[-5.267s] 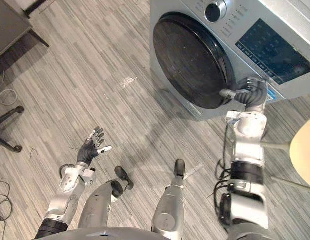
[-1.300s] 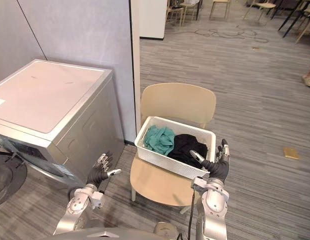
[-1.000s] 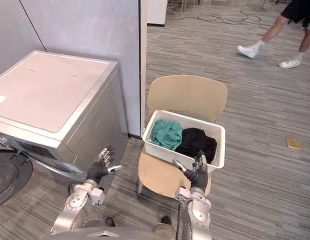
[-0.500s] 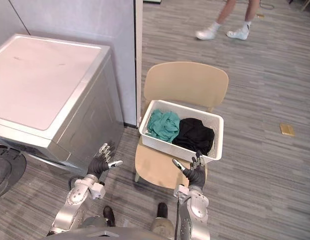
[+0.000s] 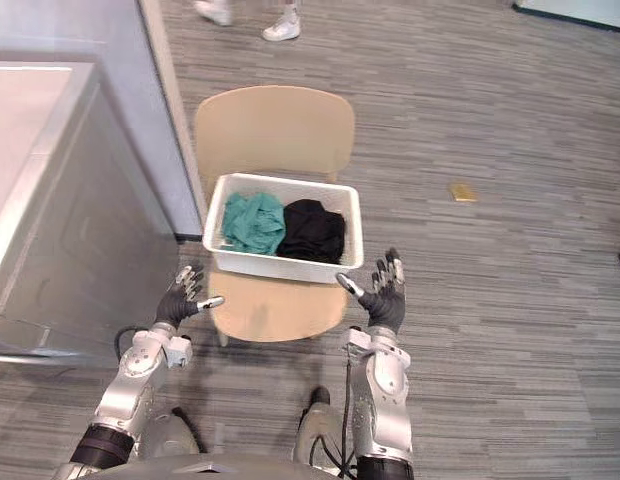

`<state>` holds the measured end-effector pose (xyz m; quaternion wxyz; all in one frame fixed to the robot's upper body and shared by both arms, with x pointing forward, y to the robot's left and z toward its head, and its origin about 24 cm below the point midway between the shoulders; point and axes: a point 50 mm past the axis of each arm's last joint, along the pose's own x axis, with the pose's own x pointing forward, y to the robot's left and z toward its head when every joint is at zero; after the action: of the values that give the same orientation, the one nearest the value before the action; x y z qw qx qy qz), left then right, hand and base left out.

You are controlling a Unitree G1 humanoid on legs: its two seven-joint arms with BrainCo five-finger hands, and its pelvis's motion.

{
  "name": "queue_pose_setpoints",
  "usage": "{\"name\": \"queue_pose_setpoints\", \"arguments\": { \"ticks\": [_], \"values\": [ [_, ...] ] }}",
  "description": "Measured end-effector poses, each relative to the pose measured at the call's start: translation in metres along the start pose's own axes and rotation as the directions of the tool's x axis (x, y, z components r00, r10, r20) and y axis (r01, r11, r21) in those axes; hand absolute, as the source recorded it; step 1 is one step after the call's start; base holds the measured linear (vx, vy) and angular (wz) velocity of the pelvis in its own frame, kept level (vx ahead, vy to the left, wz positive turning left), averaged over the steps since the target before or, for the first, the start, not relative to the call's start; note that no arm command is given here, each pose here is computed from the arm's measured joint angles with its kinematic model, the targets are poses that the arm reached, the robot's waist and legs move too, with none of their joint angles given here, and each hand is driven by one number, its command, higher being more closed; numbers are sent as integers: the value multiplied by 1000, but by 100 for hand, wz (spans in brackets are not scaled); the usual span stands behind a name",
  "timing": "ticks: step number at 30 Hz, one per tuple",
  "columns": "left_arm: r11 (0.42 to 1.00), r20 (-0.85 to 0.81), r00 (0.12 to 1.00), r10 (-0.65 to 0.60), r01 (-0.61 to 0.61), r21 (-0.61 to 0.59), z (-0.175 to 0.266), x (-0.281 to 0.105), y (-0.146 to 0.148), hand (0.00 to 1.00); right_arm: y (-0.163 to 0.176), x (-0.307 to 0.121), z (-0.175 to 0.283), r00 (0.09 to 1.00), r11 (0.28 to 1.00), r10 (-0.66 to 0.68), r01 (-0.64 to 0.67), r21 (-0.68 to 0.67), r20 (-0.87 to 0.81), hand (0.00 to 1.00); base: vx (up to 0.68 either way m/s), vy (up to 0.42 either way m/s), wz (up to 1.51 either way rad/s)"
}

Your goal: Pick up the laundry basket with both hands and put the clothes into the washing machine.

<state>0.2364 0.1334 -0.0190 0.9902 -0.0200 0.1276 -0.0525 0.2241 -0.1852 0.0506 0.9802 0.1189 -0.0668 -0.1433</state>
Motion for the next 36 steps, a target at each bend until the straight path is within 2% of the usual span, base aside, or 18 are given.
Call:
{"name": "queue_pose_setpoints", "arguments": {
  "ticks": [3,7,13,19,25,28,30,32,36],
  "values": [
    [999,-93,995,-31,28,-35,-23,-7,-15,0,-2,-8,6,1000,998,17,-16,-68,21,0,50,-446,10],
    [989,-106,985,-136,129,-70,-27,-11,-45,0,-19,-9,10,1000,990,-1,4,-139,23,0,20,-272,28],
    [990,-128,983,-132,123,-70,-33,-17,-40,0,-8,6,9,998,965,59,-52,-259,20,0,24,12,-9],
    [984,-107,978,-179,178,-18,-27,-11,-43,0,11,24,5,986,891,163,-153,-427,-12,0,-50,120,40],
    [978,-113,974,-196,202,43,-26,-13,-30,0,53,63,7,928,773,369,-333,-540,-44,0,-126,82,15],
    [967,-50,969,-242,245,75,-10,-10,-35,0,59,102,33,924,711,382,-298,-637,-7,0,-163,71,7],
    [967,-25,971,-240,241,86,-2,-5,-33,0,60,121,55,915,599,403,-241,-764,27,0,-127,41,10],
    [968,-11,973,-231,231,94,2,-2,-31,0,60,128,66,910,525,411,-194,-829,47,0,-98,12,10],
    [977,58,981,-187,179,113,21,5,-20,0,66,147,88,913,458,402,-134,-879,70,0,-55,-13,8]
  ]
}}
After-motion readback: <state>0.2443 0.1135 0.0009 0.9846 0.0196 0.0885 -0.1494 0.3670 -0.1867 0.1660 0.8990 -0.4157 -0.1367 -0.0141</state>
